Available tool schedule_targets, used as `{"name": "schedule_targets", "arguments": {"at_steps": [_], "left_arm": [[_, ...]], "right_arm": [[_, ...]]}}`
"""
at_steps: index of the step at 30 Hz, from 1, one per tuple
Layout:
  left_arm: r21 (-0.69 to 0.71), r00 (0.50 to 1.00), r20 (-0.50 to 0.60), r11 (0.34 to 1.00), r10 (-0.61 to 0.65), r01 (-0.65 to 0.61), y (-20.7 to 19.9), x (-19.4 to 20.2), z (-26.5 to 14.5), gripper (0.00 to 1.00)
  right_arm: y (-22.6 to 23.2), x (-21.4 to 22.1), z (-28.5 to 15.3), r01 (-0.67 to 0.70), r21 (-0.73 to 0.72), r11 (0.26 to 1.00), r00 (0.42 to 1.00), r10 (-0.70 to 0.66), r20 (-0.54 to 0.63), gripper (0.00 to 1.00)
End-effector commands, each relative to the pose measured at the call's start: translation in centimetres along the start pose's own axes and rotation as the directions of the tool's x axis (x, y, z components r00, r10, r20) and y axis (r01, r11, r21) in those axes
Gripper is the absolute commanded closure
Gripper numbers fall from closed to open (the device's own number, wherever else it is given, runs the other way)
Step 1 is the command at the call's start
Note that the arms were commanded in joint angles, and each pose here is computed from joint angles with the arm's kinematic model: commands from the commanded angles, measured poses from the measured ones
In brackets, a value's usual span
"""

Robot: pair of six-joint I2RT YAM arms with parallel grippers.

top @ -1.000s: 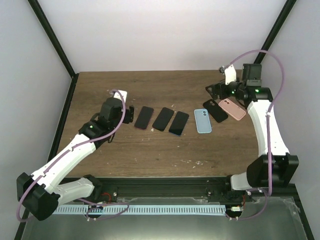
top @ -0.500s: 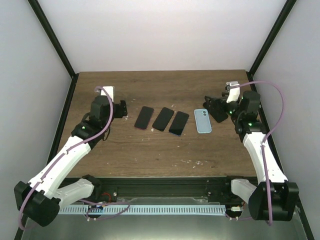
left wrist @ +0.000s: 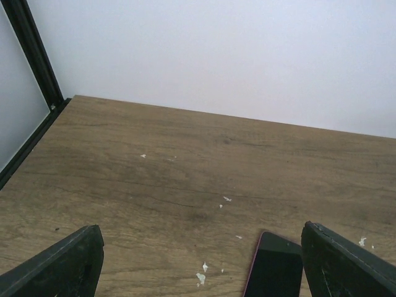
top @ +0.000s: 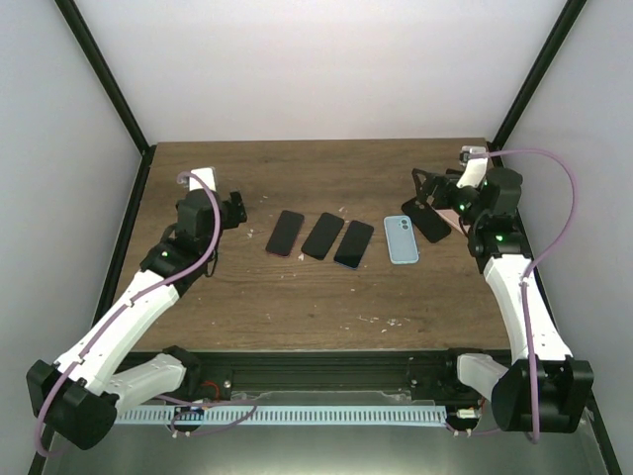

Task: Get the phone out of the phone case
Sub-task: Reset both arms

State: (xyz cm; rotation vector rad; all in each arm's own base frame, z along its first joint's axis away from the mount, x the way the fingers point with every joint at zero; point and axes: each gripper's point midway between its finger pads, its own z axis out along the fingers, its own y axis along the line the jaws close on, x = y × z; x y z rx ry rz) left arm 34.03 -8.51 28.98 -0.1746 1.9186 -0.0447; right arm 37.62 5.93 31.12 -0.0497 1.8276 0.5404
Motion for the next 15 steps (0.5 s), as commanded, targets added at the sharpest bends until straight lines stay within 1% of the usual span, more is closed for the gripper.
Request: {"name": "schedule_targets", "arguments": {"at_steps": [1,4,15], "left_arm": [[-0.005,0.998,0.051,1.0,-0.026,0.027,0.07,-1.21,-0.5,0.12],[-0.005,0.998,0.052,1.0,-0.026,0.026,0.06,-1.21,-0.58,0.12],[-0.011,0.998,0.06,1.0,-0.006,0.006,-0.18,-1.13,-0.76,0.14]], "right_arm": [[0.34,-1.3,-0.34,-0.009,-0.004,1.0,1.0,0.009,0.01,0.0],[0.69,-1.03,-0.27,-0.01,-0.028,1.0,1.0,0.01,-0.001,0.0],[0.73,-0.81,-0.11,-0.025,-0.036,0.999,1.0,0.025,-0.011,0.0]]}}
